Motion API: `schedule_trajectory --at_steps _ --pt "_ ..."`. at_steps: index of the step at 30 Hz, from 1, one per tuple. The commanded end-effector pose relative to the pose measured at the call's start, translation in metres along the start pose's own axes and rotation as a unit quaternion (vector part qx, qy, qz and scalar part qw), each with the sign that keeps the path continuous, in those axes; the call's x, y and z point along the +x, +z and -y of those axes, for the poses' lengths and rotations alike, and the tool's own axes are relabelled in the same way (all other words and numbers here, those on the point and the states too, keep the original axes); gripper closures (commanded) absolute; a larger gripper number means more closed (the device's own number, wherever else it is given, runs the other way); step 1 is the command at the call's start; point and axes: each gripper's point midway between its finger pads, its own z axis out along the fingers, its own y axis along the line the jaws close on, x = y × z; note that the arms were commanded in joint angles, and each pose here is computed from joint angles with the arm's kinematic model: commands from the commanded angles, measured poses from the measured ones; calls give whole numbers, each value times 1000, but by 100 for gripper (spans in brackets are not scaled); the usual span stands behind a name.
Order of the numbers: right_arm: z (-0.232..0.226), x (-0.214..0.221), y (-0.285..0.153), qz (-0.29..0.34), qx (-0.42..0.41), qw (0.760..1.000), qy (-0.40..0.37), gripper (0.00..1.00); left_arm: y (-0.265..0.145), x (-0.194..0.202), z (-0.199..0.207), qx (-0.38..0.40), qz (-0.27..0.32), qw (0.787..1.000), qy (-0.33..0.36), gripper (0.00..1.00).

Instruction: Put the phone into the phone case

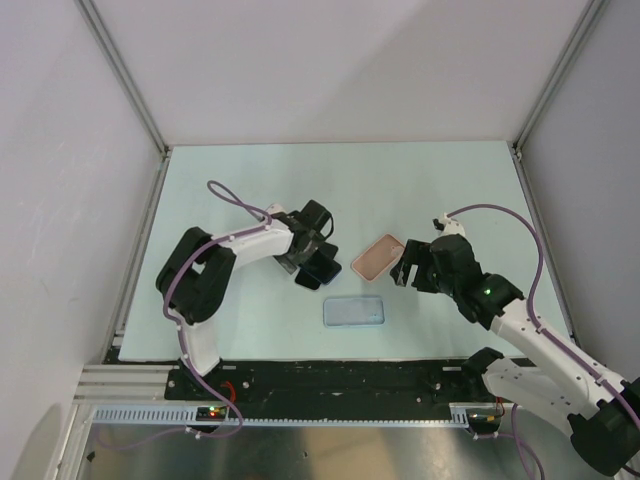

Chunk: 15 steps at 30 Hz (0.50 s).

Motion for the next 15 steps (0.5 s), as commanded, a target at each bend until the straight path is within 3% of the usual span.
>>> schedule_trajectory --at_steps 1,15 --pt "-5 -3 2 6 -11 1000 3 17 3 -14 -12 -16 17 1000 -18 17" --pt "-5 -1 4 0 -11 1000 6 17 13 -15 -5 -24 16 1000 -9 18"
